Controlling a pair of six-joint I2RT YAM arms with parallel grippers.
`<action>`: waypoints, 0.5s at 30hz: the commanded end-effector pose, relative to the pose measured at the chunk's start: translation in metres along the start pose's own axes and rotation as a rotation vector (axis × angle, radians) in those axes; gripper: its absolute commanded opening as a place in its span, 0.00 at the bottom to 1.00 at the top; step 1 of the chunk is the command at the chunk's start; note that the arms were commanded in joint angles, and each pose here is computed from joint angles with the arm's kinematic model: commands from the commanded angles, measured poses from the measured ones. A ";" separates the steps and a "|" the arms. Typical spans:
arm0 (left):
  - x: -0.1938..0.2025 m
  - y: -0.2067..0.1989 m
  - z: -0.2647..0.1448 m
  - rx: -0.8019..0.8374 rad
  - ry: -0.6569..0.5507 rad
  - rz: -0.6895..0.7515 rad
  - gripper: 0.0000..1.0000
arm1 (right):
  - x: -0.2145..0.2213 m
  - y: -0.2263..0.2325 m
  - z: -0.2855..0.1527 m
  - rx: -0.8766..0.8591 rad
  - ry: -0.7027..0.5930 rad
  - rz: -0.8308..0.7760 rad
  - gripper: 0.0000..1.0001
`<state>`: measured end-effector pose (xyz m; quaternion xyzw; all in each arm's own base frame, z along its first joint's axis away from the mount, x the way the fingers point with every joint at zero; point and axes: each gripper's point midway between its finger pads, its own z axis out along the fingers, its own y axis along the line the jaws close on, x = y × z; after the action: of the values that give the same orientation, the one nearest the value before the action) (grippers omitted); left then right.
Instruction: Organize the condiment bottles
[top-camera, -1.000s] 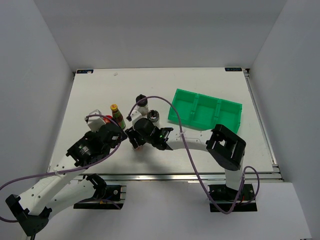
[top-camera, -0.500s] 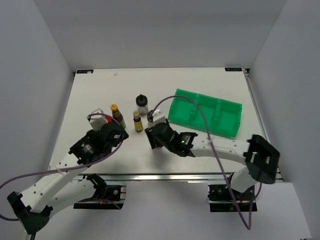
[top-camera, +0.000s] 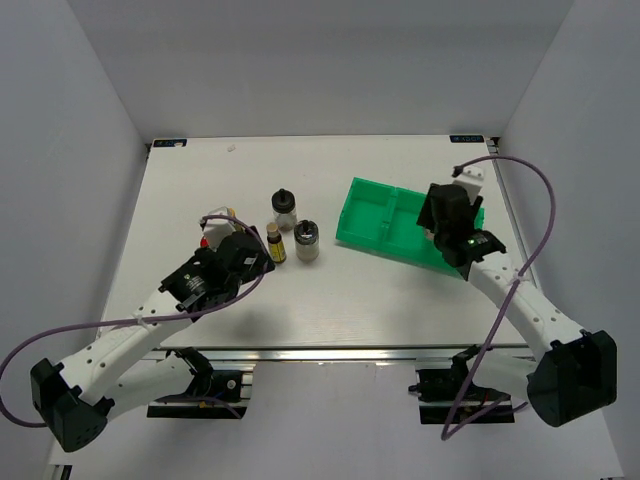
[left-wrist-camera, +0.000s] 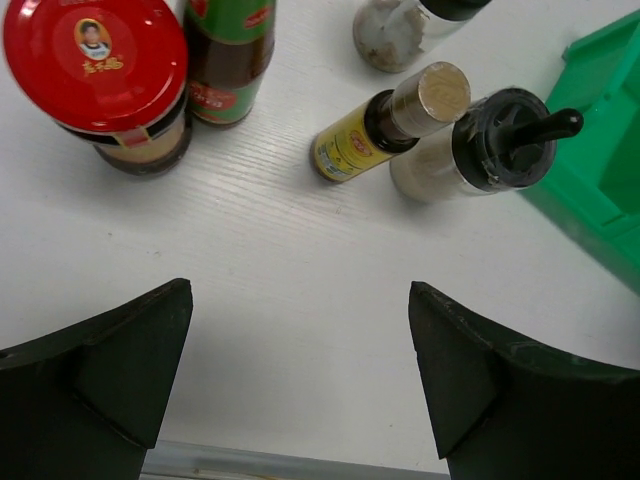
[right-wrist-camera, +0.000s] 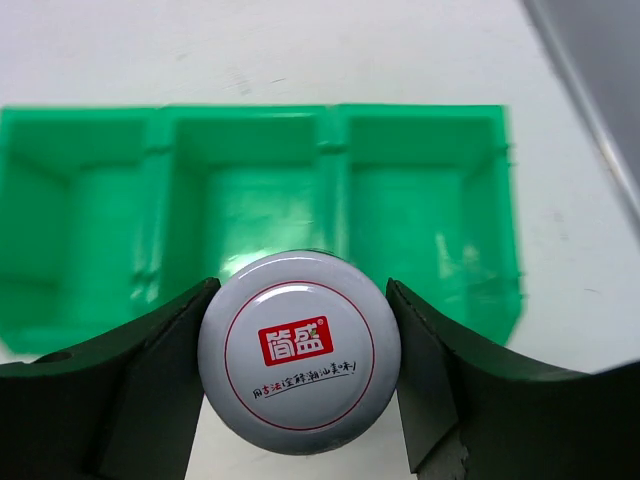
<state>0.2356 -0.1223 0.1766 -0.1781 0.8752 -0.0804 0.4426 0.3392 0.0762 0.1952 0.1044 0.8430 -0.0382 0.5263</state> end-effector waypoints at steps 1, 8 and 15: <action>-0.009 -0.020 0.001 0.064 -0.010 0.016 0.98 | -0.054 -0.028 0.012 0.049 -0.107 0.079 0.27; -0.010 -0.029 0.005 0.070 -0.003 0.049 0.98 | -0.067 -0.079 0.054 0.171 -0.103 0.129 0.26; -0.016 -0.035 0.008 0.070 -0.017 0.062 0.98 | -0.056 -0.089 0.085 0.253 -0.080 0.109 0.26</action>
<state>0.2508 -0.1418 0.1761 -0.1380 0.8833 -0.0807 0.4408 0.3832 -0.0260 0.1493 0.1867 0.8598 -0.1235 0.4590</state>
